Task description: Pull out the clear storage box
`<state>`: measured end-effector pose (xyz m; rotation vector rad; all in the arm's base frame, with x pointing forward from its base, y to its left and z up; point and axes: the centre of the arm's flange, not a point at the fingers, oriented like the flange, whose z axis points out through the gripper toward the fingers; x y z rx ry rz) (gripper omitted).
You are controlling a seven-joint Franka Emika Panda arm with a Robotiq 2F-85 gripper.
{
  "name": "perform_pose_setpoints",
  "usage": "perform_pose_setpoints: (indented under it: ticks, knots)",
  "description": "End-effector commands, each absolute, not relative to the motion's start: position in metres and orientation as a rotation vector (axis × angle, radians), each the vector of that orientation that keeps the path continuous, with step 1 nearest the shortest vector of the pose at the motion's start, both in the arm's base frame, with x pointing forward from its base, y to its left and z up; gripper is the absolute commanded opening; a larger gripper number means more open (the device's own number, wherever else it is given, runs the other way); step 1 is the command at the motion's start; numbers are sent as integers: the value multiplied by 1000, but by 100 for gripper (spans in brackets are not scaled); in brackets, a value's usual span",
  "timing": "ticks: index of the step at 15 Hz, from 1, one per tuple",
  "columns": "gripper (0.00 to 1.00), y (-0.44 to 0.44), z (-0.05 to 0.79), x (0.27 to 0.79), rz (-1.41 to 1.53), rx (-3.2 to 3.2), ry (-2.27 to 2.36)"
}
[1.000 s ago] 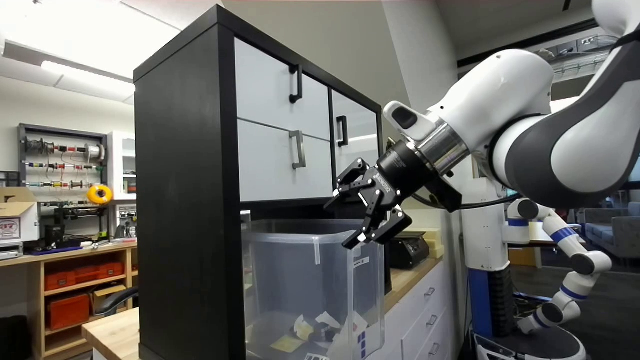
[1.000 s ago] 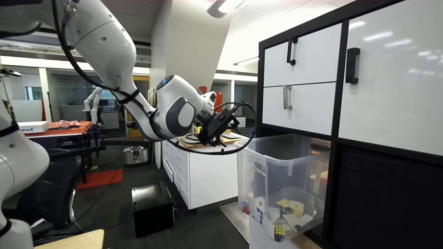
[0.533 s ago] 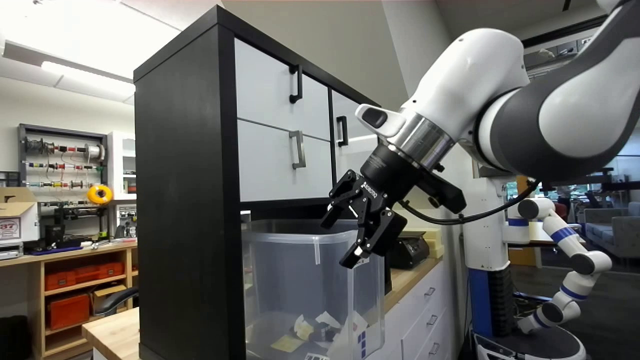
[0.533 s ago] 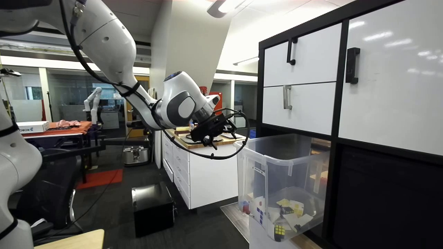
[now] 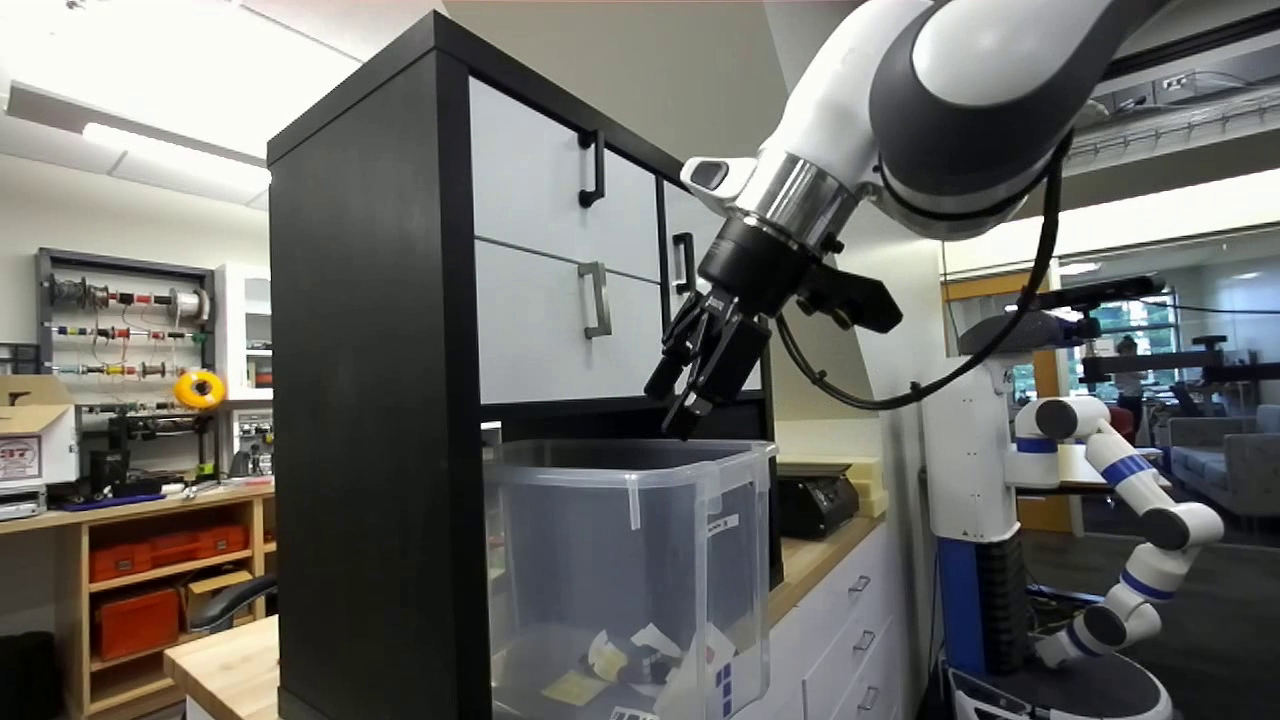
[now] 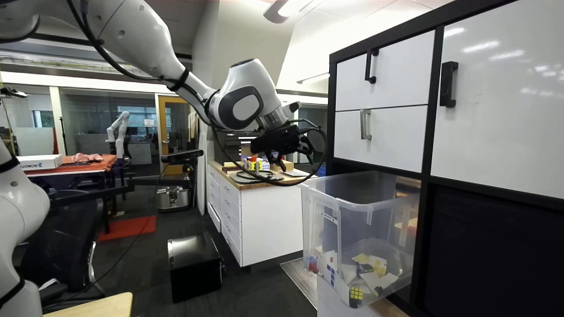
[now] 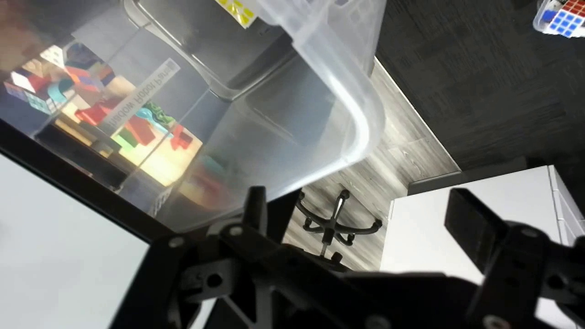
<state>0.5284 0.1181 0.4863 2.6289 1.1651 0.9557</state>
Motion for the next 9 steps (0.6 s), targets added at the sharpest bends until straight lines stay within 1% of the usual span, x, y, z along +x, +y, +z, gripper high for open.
perform_pose_setpoints:
  ticks: [1,5,9]
  knots:
    - [100,85,513,542,823,2746,998]
    - [100,49,520,552,676,2838,806]
    - [100,33,522,555,578,2911,682]
